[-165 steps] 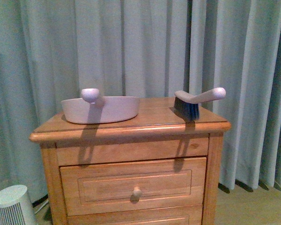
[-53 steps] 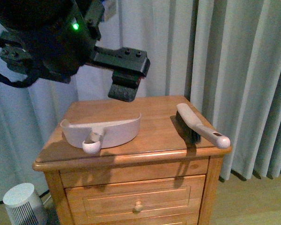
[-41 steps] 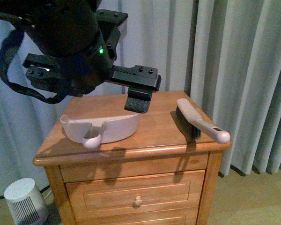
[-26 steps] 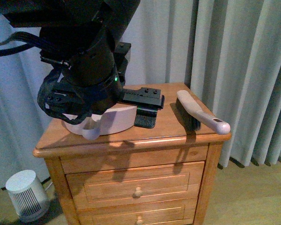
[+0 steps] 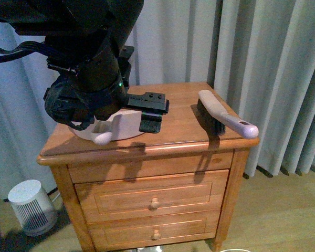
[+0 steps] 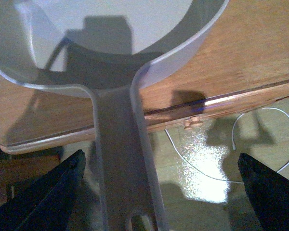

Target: Clean up trash

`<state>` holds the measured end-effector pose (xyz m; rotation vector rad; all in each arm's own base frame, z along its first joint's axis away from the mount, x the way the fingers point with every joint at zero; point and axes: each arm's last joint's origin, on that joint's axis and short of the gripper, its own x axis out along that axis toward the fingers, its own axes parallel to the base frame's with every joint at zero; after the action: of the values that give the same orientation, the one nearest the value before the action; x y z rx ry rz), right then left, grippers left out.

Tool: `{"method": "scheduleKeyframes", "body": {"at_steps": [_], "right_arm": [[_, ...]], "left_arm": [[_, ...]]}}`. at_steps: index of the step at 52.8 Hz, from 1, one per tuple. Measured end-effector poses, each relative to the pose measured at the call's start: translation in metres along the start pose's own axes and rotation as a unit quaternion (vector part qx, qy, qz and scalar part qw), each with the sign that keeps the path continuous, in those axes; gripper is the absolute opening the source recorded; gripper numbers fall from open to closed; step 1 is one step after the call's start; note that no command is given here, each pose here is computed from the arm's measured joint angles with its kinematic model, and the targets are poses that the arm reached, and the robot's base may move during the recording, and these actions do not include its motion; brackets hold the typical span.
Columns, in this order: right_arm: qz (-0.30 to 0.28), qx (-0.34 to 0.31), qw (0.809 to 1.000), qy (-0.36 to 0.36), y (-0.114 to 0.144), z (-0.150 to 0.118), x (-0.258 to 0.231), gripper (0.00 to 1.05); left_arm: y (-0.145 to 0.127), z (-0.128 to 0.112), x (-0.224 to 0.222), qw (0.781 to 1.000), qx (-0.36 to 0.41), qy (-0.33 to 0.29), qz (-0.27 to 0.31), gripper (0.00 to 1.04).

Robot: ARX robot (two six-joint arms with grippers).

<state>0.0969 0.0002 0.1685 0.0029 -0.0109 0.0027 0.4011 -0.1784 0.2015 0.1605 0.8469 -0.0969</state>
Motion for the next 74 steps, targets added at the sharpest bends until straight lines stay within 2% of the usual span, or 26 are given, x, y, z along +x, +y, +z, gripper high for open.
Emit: {"method": "scheduleKeyframes", "body": {"at_steps": [37, 44, 48, 58, 74], "right_arm": [[0.000, 0.000, 1.000, 0.000, 0.000, 0.000, 0.000, 0.97], [0.000, 0.000, 1.000, 0.000, 0.000, 0.000, 0.000, 0.97], [0.000, 0.000, 1.000, 0.000, 0.000, 0.000, 0.000, 0.97], [0.000, 0.000, 1.000, 0.000, 0.000, 0.000, 0.000, 0.97], [0.000, 0.000, 1.000, 0.000, 0.000, 0.000, 0.000, 0.97]], "left_arm": [[0.018, -0.012, 0.027, 1.000, 0.005, 0.015, 0.022, 0.97], [0.019, -0.012, 0.027, 1.000, 0.009, 0.015, 0.024, 0.77], [0.019, -0.012, 0.027, 1.000, 0.012, 0.015, 0.024, 0.60], [0.020, -0.012, 0.027, 0.999, 0.018, 0.013, 0.029, 0.30], [0.022, -0.013, 0.026, 0.999, 0.028, 0.003, 0.034, 0.27]]}}
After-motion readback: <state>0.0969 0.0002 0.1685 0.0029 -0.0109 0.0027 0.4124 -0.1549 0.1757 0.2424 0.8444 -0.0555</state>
